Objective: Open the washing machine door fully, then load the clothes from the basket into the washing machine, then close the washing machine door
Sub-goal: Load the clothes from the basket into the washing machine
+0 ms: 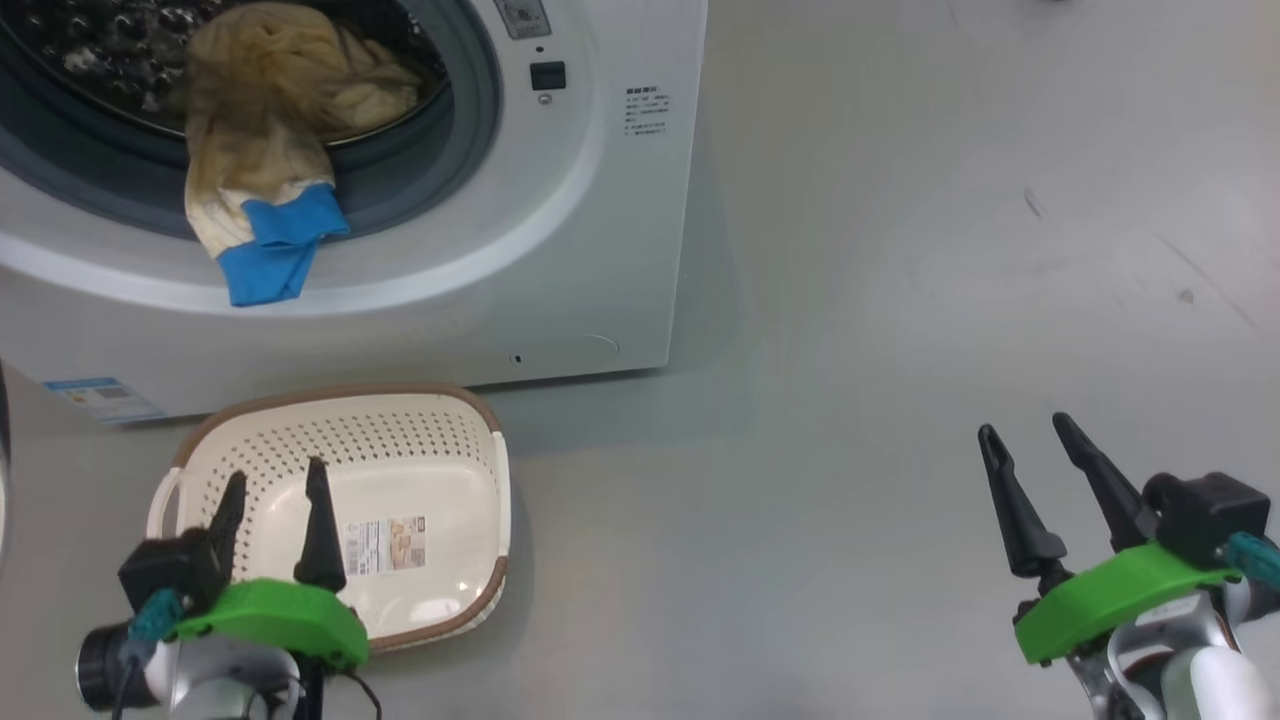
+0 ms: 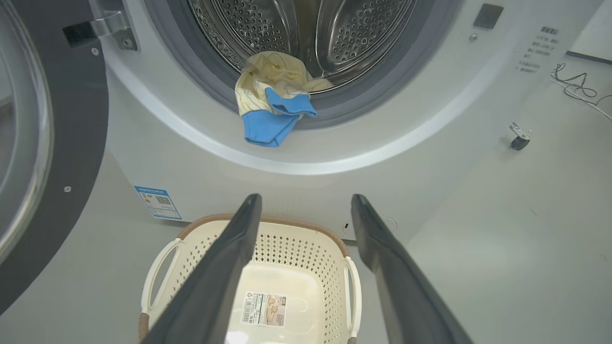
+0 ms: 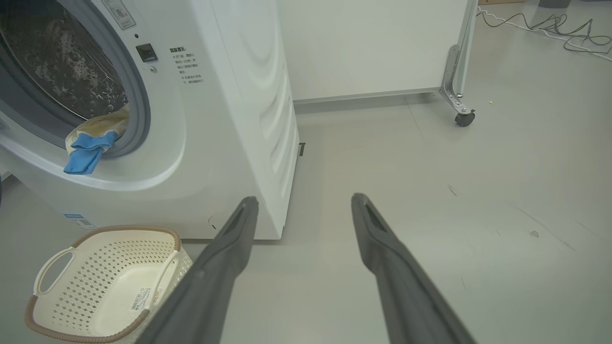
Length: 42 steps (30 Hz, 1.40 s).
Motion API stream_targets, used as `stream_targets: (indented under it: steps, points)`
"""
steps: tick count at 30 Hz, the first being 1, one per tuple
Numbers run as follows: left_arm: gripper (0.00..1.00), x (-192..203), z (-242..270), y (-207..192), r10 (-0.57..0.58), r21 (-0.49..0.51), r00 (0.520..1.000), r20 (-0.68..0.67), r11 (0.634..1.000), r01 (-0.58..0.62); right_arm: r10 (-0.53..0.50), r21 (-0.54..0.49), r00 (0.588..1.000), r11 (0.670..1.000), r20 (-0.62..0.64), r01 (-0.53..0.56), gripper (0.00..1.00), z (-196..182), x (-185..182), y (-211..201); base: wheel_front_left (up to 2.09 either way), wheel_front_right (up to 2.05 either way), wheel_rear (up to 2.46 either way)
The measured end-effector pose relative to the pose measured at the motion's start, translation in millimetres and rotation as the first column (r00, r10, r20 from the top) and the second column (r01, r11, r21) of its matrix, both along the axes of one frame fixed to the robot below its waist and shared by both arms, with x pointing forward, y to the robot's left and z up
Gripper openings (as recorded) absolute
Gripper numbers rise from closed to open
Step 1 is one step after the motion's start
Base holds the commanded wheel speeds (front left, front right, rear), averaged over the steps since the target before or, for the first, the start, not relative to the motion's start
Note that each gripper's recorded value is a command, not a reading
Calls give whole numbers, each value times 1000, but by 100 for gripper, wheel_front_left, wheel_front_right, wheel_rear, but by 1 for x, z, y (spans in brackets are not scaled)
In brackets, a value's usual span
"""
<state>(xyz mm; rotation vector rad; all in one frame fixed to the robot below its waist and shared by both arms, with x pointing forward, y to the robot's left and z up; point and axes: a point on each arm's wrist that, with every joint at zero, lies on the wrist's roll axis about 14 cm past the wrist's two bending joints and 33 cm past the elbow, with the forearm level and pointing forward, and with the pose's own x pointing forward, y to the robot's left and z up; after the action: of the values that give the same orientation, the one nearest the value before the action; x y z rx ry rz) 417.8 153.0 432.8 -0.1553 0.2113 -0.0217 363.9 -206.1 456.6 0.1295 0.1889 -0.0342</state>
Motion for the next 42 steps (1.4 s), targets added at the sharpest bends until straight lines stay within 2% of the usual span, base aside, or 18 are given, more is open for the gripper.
stream_targets:
  steps: [6,9,16,22,35,42]
  points:
    - [100,38,-34,1,-14,-4,994,-112,1000,14,-10,1,1000,1000,11,10,100,-4,20,-3,0,0,0]
    - [100,61,-52,7,-5,5,986,-165,1000,6,-34,77,999,996,1,34,100,-12,27,-5,0,0,0]
    - [100,124,-91,9,-23,17,959,-281,999,29,-65,64,997,996,-52,68,100,-42,39,-15,0,0,0]
    - [100,165,-108,17,-9,44,949,-314,999,24,-96,64,992,993,-81,102,100,-61,41,-24,0,0,0]
    - [100,196,-122,37,57,91,936,-348,996,-27,-115,57,986,991,-120,123,100,-79,39,-30,0,0,0]
    - [100,195,-127,26,-18,11,918,-396,1000,25,-90,65,988,993,-125,98,100,-82,42,-22,0,0,0]
